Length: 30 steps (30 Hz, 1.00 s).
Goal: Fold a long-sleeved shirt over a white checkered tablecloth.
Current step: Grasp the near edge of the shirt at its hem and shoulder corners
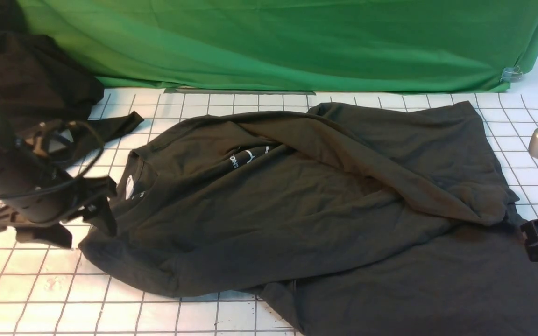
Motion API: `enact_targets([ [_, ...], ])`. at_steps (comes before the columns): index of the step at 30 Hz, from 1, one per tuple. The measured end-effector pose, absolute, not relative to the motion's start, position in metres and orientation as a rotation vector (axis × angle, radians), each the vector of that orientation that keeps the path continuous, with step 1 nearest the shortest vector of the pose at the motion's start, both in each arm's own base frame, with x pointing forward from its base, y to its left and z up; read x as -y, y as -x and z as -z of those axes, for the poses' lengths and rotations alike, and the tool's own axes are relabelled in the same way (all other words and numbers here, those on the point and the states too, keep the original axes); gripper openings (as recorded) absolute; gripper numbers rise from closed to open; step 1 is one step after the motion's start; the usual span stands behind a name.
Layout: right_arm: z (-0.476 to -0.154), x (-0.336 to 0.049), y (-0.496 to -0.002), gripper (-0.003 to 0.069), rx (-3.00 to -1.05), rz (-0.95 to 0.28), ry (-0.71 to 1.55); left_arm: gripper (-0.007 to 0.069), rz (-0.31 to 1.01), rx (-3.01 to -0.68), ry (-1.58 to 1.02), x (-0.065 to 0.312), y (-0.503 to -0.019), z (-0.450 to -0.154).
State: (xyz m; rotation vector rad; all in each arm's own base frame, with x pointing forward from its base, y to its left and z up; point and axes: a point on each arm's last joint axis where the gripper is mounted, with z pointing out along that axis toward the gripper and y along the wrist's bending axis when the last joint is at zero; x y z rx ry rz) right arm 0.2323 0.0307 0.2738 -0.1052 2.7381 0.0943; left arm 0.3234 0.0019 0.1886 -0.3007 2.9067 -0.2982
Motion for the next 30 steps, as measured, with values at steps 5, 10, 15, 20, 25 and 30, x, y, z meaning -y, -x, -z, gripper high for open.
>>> enact_targets([
  [5,-0.274,-0.031,-0.233,0.0314,-2.732,-0.093,0.111,0.0512,0.295,-2.96,0.302,-0.002,-0.329,-0.167],
  [10,-0.274,-0.031,-0.234,0.0314,-2.719,-0.093,0.114,0.0428,0.286,-2.973,0.298,-0.003,-0.332,-0.161],
  [15,-0.274,-0.031,-0.234,0.0314,-2.719,-0.093,0.114,0.0264,0.273,-2.981,0.284,-0.004,-0.333,-0.159],
  [20,-0.272,-0.031,-0.231,0.0318,-2.751,-0.091,0.117,0.0046,0.291,-3.033,0.272,-0.003,-0.333,-0.16],
  [25,-0.246,-0.029,-0.218,0.0417,-2.85,-0.078,0.116,0.0029,0.233,-3.038,0.196,-0.006,-0.33,-0.181],
  [30,-0.205,-0.026,-0.218,0.0514,-3.002,-0.019,0.084,0.0029,0.151,-2.996,0.148,-0.009,-0.325,-0.202],
])
